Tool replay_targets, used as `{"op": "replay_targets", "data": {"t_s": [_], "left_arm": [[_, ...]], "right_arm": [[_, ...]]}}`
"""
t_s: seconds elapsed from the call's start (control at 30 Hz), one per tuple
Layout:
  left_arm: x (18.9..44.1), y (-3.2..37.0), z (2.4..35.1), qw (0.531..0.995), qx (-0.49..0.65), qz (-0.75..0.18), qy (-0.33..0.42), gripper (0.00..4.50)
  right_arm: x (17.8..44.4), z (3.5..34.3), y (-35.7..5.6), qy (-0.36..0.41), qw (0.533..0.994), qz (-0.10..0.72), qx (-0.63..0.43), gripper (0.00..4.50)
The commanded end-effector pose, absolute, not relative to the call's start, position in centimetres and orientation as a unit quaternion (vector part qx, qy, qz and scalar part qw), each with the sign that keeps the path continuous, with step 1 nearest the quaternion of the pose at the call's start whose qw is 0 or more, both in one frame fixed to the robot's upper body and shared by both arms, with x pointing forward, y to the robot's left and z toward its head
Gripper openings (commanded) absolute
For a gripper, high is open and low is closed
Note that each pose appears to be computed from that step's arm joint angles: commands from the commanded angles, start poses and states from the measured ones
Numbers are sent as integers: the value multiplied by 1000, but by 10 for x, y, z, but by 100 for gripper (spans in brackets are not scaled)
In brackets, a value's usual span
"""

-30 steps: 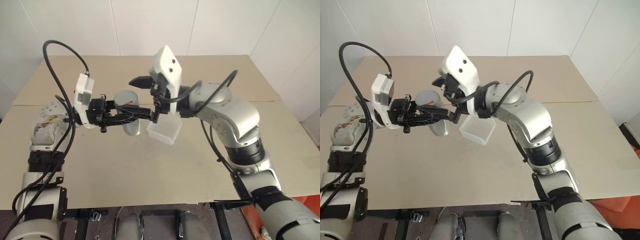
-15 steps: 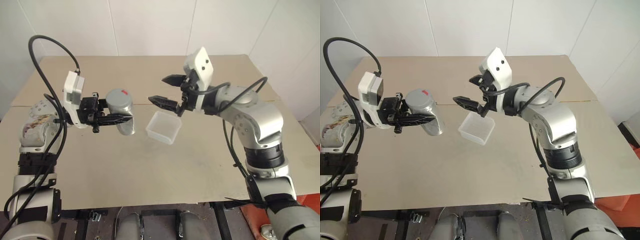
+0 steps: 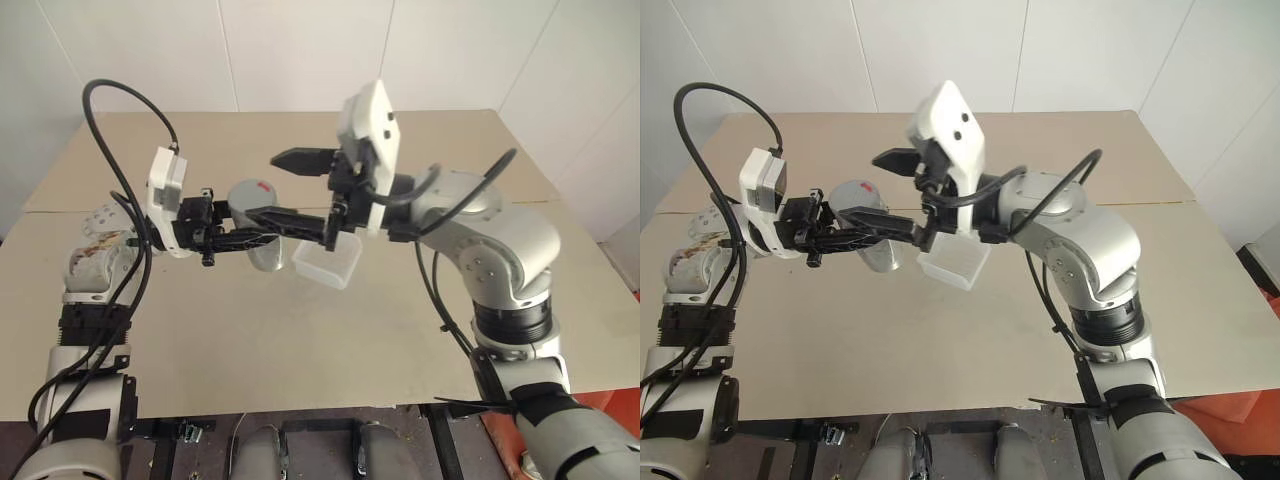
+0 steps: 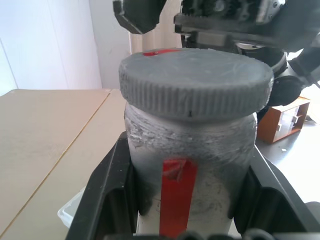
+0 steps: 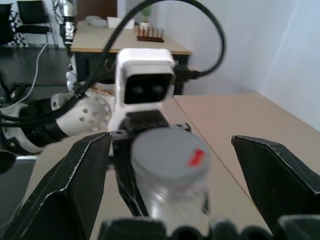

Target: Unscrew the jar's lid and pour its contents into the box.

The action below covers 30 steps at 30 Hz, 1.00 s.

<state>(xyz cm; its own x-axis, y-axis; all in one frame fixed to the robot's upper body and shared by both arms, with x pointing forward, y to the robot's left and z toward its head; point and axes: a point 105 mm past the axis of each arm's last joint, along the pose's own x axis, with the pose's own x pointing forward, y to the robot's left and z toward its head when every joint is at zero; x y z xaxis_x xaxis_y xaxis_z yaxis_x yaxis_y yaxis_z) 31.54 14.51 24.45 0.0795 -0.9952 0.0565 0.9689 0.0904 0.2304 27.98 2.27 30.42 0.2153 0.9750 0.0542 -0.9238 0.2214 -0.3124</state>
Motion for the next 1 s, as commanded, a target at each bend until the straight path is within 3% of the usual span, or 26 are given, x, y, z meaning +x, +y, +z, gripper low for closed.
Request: {"op": "replay_targets", "data": {"t_s": [0.03, 0.3, 1.0], "left_arm": [[314, 142, 256, 723, 81, -675, -122, 195], [313, 144, 257, 724, 83, -674, -122, 195], [310, 150, 255, 729, 86, -669, -119, 195]], "right_arm": [[282, 311, 38, -136, 778, 599, -133, 447], [297, 308, 50, -130, 802, 568, -134, 447], [305, 304, 0, -123, 821, 538, -144, 447]]}}
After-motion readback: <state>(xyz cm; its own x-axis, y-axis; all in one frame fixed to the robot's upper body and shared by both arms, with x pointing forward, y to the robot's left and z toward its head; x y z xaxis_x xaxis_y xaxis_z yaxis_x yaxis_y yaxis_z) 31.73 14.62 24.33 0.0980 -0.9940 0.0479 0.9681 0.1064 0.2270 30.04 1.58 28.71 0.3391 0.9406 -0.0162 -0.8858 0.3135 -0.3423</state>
